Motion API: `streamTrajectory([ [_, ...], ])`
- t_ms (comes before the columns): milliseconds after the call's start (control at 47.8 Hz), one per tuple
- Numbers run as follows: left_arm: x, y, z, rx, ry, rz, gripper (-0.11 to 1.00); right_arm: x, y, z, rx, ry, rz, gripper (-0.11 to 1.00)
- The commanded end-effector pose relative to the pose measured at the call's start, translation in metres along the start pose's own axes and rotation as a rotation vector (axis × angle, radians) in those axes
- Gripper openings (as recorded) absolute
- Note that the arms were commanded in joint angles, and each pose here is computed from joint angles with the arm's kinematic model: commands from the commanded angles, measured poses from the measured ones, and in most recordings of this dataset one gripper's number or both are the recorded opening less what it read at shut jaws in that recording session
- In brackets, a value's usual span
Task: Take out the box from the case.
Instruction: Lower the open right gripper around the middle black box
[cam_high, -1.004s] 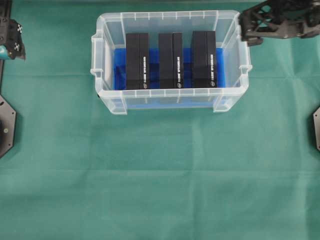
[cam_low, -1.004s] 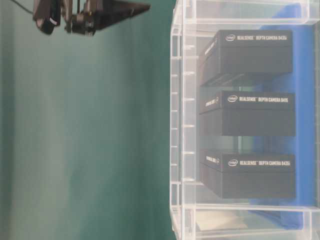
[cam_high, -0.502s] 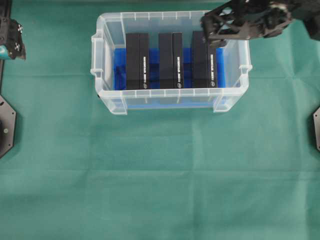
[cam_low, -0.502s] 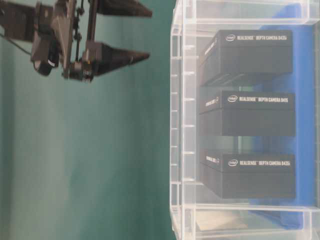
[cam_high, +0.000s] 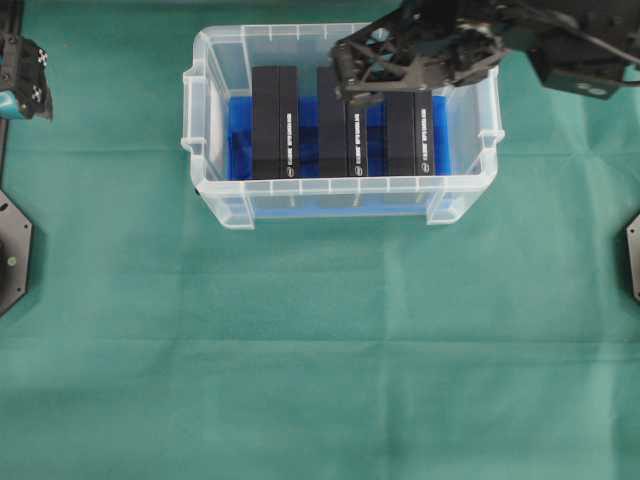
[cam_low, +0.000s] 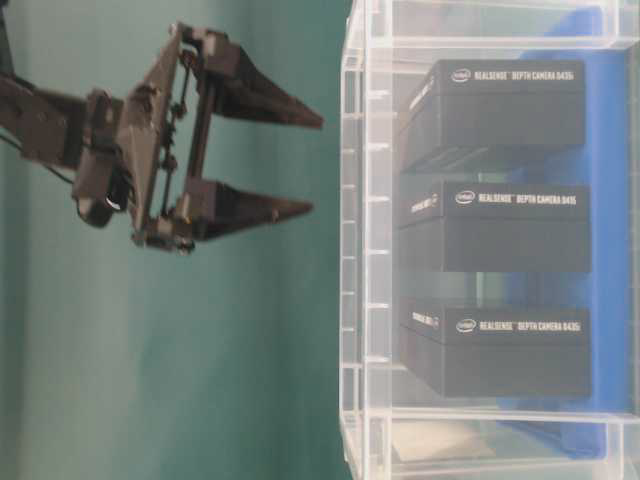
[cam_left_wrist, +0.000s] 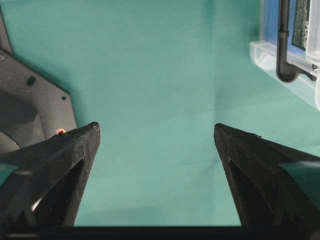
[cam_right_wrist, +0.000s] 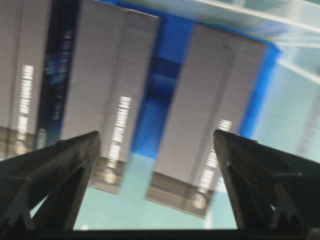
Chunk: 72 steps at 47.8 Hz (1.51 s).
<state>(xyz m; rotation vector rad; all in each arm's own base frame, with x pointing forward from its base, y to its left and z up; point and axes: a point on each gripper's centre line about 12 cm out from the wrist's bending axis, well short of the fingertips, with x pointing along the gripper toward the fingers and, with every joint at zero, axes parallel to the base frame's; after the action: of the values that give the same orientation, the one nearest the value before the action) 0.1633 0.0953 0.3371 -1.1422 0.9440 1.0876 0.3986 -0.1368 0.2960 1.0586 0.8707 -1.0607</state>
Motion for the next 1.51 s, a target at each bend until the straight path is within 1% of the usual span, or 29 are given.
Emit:
streamTrajectory([
  [0, -0.005, -0.002, 0.002, -0.005, -0.011, -0.016, 0.97, -0.013, 0.013, 0.003, 0.002, -0.017, 0.063, 0.95],
  [126, -0.005, -0.002, 0.002, -0.005, -0.011, -0.016, 0.97, -0.009, 0.024, 0.004, -0.001, -0.018, 0.083, 0.95],
  [251, -0.005, -0.001, 0.002, -0.005, -0.010, -0.015, 0.97, -0.005, 0.034, 0.004, -0.005, -0.017, 0.091, 0.95],
  [418, -0.005, -0.001, 0.002, -0.005, -0.010, -0.015, 0.97, -0.001, 0.041, 0.004, -0.007, -0.012, 0.093, 0.95],
  [962, -0.006, 0.000, 0.001, -0.005, -0.013, -0.019, 0.97, 0.006, 0.041, 0.003, -0.013, -0.004, 0.071, 0.95],
  [1485, -0.006, 0.000, 0.001, -0.005, -0.013, -0.019, 0.97, 0.008, 0.041, 0.002, -0.014, -0.002, 0.064, 0.95],
])
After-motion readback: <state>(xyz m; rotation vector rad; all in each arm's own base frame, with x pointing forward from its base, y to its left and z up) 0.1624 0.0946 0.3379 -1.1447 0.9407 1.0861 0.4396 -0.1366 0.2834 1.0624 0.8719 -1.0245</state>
